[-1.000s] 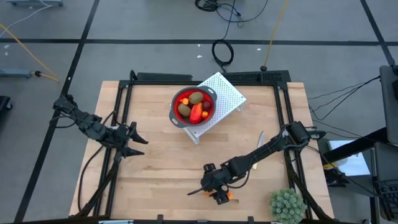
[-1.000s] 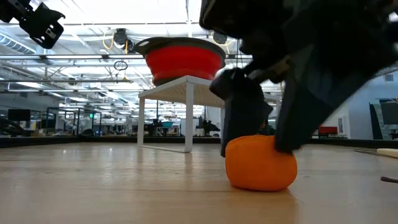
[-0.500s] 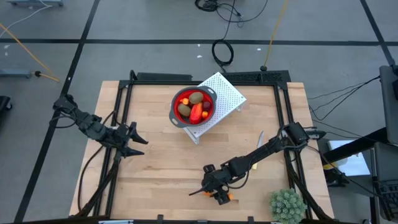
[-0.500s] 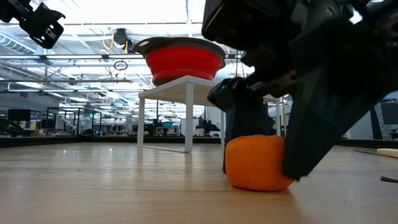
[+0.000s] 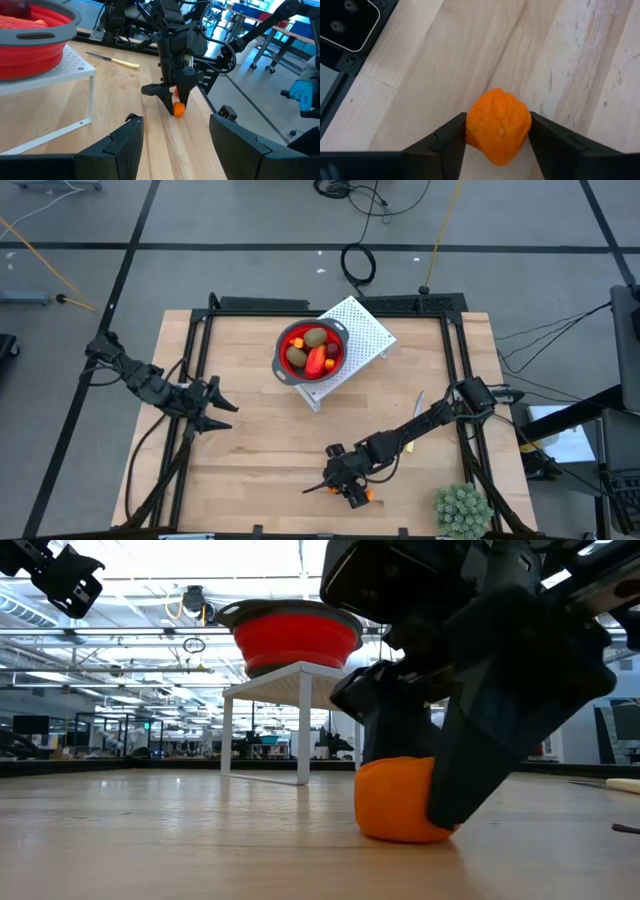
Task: Pick & Place Fruit
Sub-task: Put the orange into the red strainer bowl on the shelf
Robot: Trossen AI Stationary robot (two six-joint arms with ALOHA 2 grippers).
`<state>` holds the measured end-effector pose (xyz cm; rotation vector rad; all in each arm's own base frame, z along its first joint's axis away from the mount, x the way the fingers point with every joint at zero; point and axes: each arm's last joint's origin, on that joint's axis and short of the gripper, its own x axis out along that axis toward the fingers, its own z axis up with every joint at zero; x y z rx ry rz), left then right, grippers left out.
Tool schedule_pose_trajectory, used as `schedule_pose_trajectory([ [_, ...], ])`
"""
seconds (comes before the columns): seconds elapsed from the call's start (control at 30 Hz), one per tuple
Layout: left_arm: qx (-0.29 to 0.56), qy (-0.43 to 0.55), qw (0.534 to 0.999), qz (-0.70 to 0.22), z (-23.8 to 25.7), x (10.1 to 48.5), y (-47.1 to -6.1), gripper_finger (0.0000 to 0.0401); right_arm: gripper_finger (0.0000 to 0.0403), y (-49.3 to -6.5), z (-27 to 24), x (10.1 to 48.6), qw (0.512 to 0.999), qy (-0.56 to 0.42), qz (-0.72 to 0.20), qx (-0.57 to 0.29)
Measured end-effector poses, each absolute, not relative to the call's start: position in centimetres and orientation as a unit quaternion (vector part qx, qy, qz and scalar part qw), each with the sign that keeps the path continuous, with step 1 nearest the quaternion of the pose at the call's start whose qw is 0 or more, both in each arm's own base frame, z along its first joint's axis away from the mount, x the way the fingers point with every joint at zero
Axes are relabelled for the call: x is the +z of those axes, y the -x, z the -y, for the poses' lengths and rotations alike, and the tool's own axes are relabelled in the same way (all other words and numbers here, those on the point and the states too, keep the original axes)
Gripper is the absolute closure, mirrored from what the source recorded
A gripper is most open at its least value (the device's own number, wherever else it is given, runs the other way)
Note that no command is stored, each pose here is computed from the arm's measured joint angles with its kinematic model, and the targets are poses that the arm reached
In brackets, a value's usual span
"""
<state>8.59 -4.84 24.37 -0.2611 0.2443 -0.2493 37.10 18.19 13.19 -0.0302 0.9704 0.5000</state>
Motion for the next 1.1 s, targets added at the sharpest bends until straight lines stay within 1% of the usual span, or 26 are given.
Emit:
schedule_pose_trajectory([
  [0.17, -0.125, 0.133, 0.976, -0.115, 4.8, 24.5, -8.6, 0.0176, 0.0240, -37.0, -18.2, 14.0, 0.857, 0.012, -0.455, 0.241],
  [0.3, -0.127, 0.138, 0.977, -0.106, 4.9, 24.7, -8.6, 0.0176, 0.0257, -36.9, -17.9, 15.7, 0.867, -0.007, -0.439, 0.236],
  [0.57, -0.122, 0.171, 0.971, -0.110, 4.9, 24.7, -8.7, 0.0176, 0.0257, -36.1, -16.5, 22.3, 0.907, -0.033, -0.354, 0.226],
  [0.87, -0.119, 0.206, 0.965, -0.113, 4.9, 24.7, -8.7, 0.0176, 0.0260, -34.0, -14.1, 30.5, 0.970, -0.046, -0.205, 0.126],
  [0.97, -0.118, 0.212, 0.964, -0.112, 4.9, 24.8, -8.7, 0.0176, 0.0259, -33.2, -13.4, 32.5, 0.981, -0.038, -0.161, 0.096],
  [1.1, -0.118, 0.238, 0.960, -0.094, 4.9, 25.2, -8.7, 0.0176, 0.0260, -32.5, -12.6, 34.6, 0.991, -0.013, -0.107, 0.077],
])
